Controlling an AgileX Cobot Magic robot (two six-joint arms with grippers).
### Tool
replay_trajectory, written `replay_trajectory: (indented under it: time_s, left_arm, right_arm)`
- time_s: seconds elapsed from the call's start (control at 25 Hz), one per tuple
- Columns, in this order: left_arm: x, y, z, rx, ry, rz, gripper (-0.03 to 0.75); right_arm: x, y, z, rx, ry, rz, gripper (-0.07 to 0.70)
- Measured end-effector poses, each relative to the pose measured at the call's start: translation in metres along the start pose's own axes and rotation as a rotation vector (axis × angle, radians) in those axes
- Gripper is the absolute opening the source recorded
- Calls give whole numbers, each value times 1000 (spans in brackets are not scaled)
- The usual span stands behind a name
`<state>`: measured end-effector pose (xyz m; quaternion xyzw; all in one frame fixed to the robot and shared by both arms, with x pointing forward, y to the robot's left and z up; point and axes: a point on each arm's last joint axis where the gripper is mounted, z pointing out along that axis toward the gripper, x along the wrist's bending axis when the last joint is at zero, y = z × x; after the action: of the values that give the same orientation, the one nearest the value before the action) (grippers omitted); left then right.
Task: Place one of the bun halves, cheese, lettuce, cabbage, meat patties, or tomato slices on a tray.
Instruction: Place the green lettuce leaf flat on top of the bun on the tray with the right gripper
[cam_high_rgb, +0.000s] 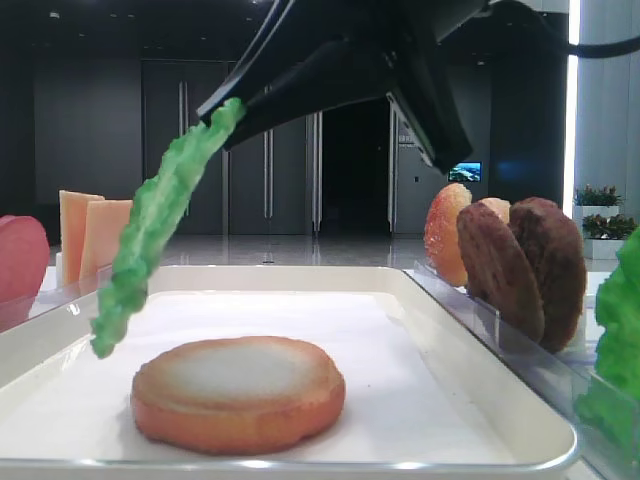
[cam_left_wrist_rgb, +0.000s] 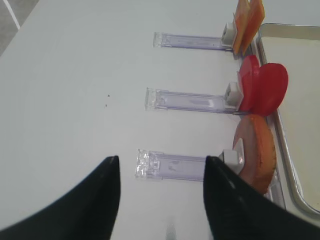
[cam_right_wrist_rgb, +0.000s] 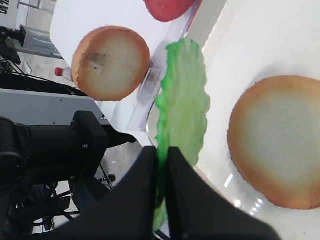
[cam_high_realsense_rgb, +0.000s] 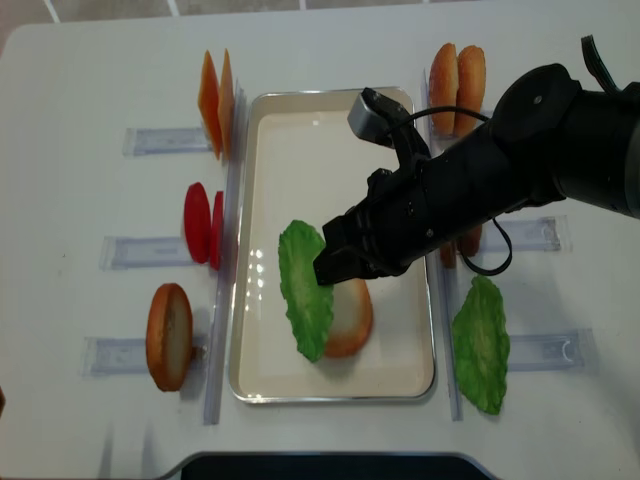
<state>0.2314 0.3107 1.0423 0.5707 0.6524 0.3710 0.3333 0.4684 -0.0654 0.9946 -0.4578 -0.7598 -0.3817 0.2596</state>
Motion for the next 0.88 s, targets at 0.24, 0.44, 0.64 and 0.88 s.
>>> replay_trajectory:
  time_s: [0.24, 0.44, 0.64, 0.88]
  left_arm:
    - [0, 0, 0, 0, 0, 0, 408]
    - [0, 0, 0, 0, 0, 0, 408]
    - [0, 0, 0, 0, 0, 0, 408]
    - [0, 0, 0, 0, 0, 0, 408]
  right_arm:
    - [-4, 2, -4, -9, -3, 4, 50]
    - [-3, 1, -4, 9, 15, 2, 50]
    - [-2, 0, -4, 15, 21, -7, 50]
    - [-1, -1, -4, 23, 29, -17, 50]
